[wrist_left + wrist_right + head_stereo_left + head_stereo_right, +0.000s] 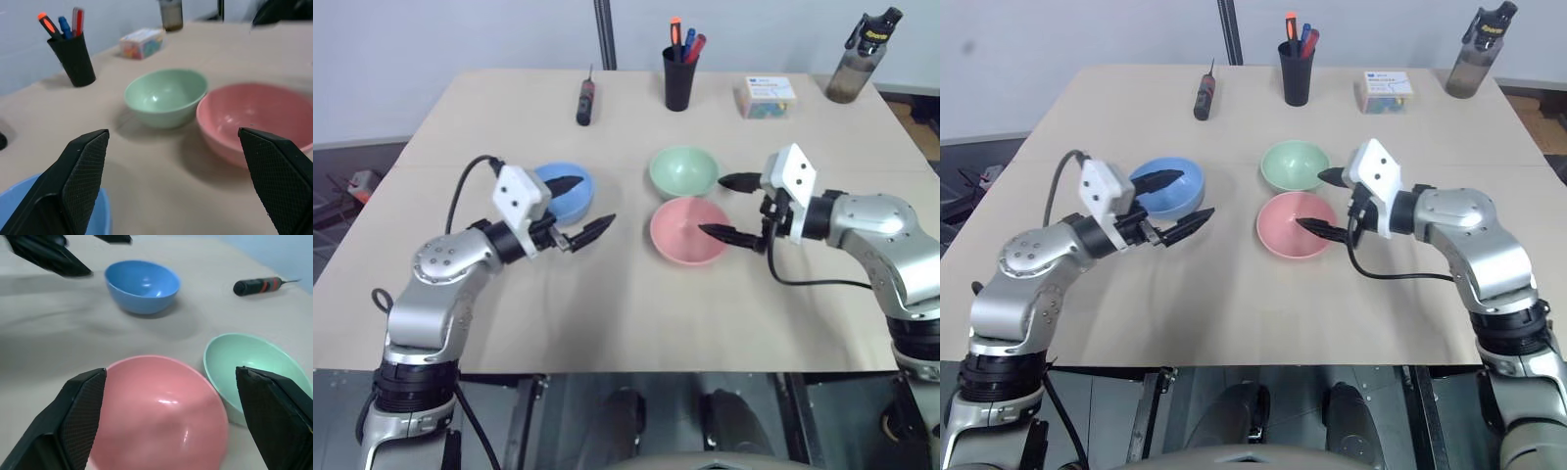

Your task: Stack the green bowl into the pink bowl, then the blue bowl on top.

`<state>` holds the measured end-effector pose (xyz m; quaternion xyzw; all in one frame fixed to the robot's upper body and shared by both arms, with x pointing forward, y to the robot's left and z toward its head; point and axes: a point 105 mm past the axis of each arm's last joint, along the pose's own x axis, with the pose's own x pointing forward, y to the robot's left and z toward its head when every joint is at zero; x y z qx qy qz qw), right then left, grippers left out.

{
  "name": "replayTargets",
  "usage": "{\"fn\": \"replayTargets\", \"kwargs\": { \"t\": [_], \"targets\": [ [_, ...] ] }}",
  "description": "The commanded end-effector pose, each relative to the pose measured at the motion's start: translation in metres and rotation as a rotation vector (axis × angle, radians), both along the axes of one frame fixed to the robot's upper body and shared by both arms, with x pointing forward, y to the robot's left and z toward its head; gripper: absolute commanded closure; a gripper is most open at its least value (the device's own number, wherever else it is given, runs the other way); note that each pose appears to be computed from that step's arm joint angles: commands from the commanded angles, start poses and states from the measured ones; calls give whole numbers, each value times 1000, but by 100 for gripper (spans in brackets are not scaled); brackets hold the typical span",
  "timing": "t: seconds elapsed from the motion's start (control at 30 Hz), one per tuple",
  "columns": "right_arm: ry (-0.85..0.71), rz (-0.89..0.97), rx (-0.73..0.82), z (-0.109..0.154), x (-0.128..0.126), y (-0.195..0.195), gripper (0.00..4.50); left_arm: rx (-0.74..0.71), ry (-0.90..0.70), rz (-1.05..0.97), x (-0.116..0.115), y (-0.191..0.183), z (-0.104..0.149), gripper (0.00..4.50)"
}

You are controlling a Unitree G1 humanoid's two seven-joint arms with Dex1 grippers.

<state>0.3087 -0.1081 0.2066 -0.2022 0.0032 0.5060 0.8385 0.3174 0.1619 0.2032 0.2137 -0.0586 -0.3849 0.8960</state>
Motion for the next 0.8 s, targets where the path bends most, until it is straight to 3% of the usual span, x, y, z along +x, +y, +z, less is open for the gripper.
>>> {"fn": "replayTargets", "kwargs": {
  "t": [0.03,0.17,0.23,0.4,0.67,0.8],
  "targets": [
    [-93,-28,20,20,-8,-13,7,175,-94,5,15,-2,11,3],
    [-136,-126,27,26,-15,-32,7,539,-233,-49,52,-12,13,3],
    [-164,-173,31,30,-21,-42,7,651,-299,-119,67,-23,15,3],
    [-230,-240,53,38,-39,-54,7,769,-394,-217,97,-57,19,3],
    [-279,-317,50,45,-57,-61,7,924,-476,-353,108,-95,4,3],
    [-282,-337,57,47,-61,-60,0,1015,-522,-361,112,-101,-2,167]
  ]
}}
